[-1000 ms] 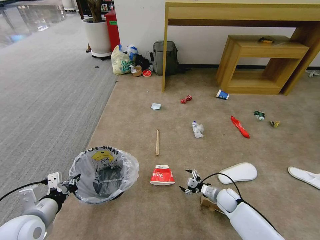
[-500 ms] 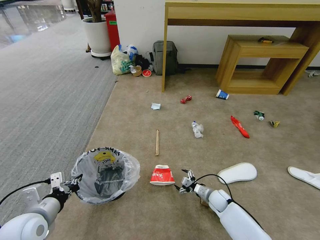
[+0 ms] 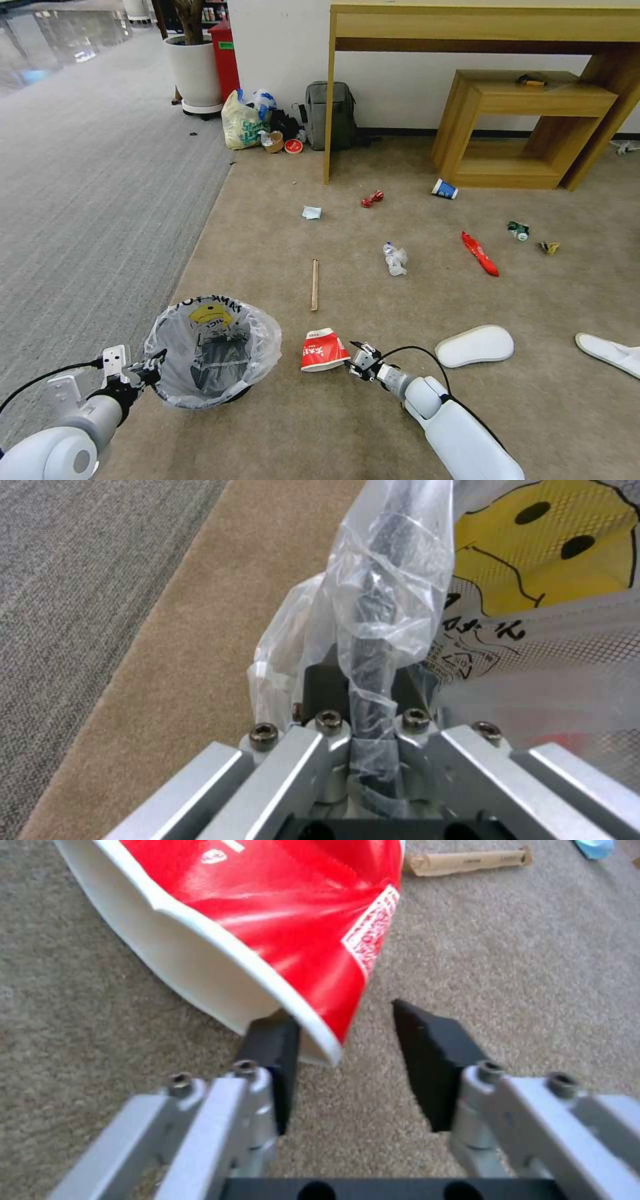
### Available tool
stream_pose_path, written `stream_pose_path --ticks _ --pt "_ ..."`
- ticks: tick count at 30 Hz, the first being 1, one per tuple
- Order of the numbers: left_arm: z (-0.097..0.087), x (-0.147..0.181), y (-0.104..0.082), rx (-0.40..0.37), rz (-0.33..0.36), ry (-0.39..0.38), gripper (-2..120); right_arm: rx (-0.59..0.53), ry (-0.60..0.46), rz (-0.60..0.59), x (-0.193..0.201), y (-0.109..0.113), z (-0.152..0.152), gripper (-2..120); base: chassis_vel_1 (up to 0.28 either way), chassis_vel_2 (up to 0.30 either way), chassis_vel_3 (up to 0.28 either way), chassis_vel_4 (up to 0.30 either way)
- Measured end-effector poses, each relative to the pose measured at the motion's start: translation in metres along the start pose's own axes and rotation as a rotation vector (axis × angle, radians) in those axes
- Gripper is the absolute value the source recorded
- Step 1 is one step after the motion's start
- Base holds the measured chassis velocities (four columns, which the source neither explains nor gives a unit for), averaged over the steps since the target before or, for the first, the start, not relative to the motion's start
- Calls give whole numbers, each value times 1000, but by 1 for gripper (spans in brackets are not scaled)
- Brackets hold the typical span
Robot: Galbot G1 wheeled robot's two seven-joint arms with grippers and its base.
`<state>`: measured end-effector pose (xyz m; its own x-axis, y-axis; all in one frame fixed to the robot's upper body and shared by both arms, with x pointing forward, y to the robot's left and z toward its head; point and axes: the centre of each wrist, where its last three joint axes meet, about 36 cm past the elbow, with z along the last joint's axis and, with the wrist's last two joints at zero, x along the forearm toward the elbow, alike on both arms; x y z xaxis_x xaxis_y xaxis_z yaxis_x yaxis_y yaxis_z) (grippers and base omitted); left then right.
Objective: Pick up the trash bin and place the garbage on the floor into it.
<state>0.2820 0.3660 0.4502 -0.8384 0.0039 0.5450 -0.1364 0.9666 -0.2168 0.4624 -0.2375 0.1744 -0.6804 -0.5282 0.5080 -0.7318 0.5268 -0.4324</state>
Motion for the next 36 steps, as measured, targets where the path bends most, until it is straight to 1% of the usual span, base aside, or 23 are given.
stream_pose_path --ticks 1,5,6,8,9,11,18,22,24,26,28,29,30,32,33,34,35,36 --pt "0 0 0 0 0 0 0 0 0 0 0 0 0 36 0 0 0 0" --pt "0 0 1 -2 0 2 0 -5 1 3 -1 0 0 18 0 0 0 0" --pt "0 0 1 -2 0 2 0 -5 1 3 -1 0 0 18 0 0 0 0" --pt "-1 -1 1 -5 -1 0 0 -8 -1 10 -2 -1 0 8 0 0 0 0" --pt "-1 -1 1 -5 -1 0 0 -8 -1 10 -2 -1 0 8 0 0 0 0" --pt "-2 -1 1 -6 0 -2 0 -13 -2 17 -3 -2 -1 0 0 0 0 0" --pt "-3 -2 2 -10 0 -3 0 -20 -3 39 -4 -6 -1 0 0 0 0 0" --pt "-5 -3 2 -14 -1 -8 0 -29 -18 75 -2 -9 -4 0 0 0 0 0" --pt "-8 -4 2 -19 0 -15 0 -46 -46 119 5 -15 -10 0 0 0 0 0" --pt "-9 -4 2 -21 1 -17 0 -55 -60 138 9 -18 -13 0 0 0 0 0" --pt "-14 -4 2 -42 -7 -22 0 -84 -114 205 30 -37 -30 0 0 0 0 0" --pt "-17 -4 2 -64 -23 -20 0 -96 -147 236 42 -51 -42 0 0 0 0 0" --pt "-17 -4 2 -64 -23 -20 0 -96 -147 236 42 -51 -42 0 0 0 0 0" --pt "-21 -5 1 -88 -41 -17 0 -125 -204 279 64 -76 -63 0 0 0 0 0" --pt "-25 -6 0 -98 -41 -21 0 -135 -234 295 78 -93 -76 0 0 0 0 0" --pt "-25 -6 0 -98 -41 -21 0 -135 -234 295 78 -93 -76 0 0 0 0 0" --pt "-27 -8 -1 -105 -39 -24 0 -136 -254 302 89 -106 -87 0 0 0 0 0" --pt "-30 -11 -2 -111 -36 -28 0 -135 -287 302 100 -122 -107 0 0 0 0 0"
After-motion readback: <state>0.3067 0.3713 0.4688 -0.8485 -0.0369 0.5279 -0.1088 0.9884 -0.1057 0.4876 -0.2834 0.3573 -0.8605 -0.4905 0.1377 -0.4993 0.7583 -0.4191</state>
